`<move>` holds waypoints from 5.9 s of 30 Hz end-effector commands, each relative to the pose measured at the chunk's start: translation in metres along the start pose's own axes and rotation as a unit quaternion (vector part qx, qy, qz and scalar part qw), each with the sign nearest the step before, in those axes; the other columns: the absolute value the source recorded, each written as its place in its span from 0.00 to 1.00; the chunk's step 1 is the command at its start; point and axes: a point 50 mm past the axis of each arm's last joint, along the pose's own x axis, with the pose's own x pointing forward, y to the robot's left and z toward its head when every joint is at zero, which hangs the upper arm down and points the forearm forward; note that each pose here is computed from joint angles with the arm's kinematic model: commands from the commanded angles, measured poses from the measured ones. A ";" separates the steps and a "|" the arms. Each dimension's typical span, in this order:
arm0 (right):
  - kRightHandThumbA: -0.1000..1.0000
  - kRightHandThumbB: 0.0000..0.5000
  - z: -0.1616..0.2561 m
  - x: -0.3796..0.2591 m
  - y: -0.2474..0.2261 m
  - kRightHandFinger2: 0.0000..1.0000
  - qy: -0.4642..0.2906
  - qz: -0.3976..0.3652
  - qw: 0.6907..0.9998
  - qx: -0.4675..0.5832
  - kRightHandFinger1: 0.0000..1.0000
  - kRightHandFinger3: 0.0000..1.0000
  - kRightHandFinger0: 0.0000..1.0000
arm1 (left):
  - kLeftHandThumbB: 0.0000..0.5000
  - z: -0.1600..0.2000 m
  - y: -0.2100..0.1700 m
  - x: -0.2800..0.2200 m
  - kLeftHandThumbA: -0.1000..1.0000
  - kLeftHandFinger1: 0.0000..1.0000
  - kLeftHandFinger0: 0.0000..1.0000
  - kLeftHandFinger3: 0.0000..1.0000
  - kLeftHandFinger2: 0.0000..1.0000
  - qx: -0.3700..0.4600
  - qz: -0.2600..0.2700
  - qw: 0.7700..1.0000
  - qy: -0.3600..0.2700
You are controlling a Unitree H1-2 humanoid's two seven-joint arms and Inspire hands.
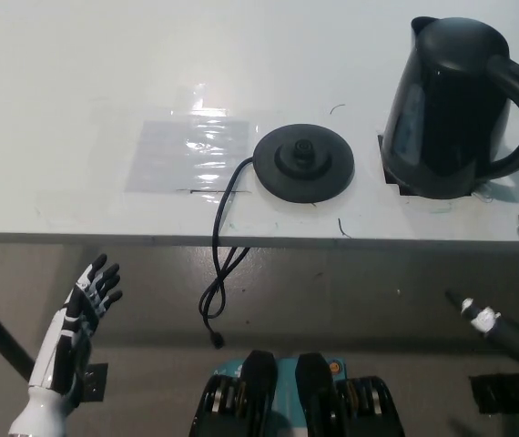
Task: A kettle and its base are kept separately on the desk infront of the robot and the robot uses its right hand to lift the kettle by its handle and places it on its base to align it correctly.
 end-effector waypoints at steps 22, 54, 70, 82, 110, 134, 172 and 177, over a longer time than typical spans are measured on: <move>1.00 0.75 0.044 0.180 -0.031 1.00 -0.055 -0.033 0.998 0.019 1.00 1.00 1.00 | 0.15 0.022 -0.001 0.008 1.00 1.00 1.00 1.00 1.00 -0.003 -0.027 0.998 -0.050; 1.00 0.69 0.005 0.203 -0.019 1.00 0.044 0.014 0.999 0.002 1.00 1.00 1.00 | 0.07 0.016 0.001 0.002 1.00 1.00 1.00 1.00 1.00 0.002 -0.031 0.999 -0.036; 1.00 0.72 -0.025 0.197 -0.024 1.00 0.090 0.014 0.996 0.004 1.00 1.00 1.00 | 0.09 0.011 -0.001 -0.001 1.00 1.00 1.00 1.00 1.00 -0.003 -0.033 0.999 -0.030; 0.92 0.73 -0.026 0.205 -0.025 1.00 0.078 -0.044 0.996 0.012 1.00 1.00 1.00 | 0.14 0.011 0.000 -0.001 1.00 1.00 1.00 1.00 1.00 -0.005 -0.032 0.999 -0.031; 0.18 0.31 -0.004 0.211 -0.030 0.28 -0.035 -0.220 0.967 0.125 0.00 0.25 0.00 | 0.22 0.009 0.005 0.001 1.00 1.00 1.00 1.00 1.00 -0.006 -0.038 0.998 -0.040; 0.00 0.22 0.062 0.261 0.007 0.28 -0.110 -0.191 0.969 0.110 0.00 0.34 0.00 | 0.23 0.008 0.004 0.001 1.00 1.00 1.00 1.00 1.00 -0.003 -0.041 0.998 -0.037; 0.00 0.15 0.096 0.257 0.170 0.42 -0.082 -0.065 0.978 0.180 0.09 0.58 0.00 | 0.15 0.010 0.005 0.003 1.00 1.00 1.00 1.00 1.00 0.007 -0.042 0.998 -0.042; 0.00 0.12 0.087 0.259 0.169 0.42 -0.070 -0.064 0.980 0.174 0.08 0.59 0.00 | 0.15 0.012 0.006 0.003 1.00 1.00 1.00 1.00 1.00 0.010 -0.040 0.998 -0.043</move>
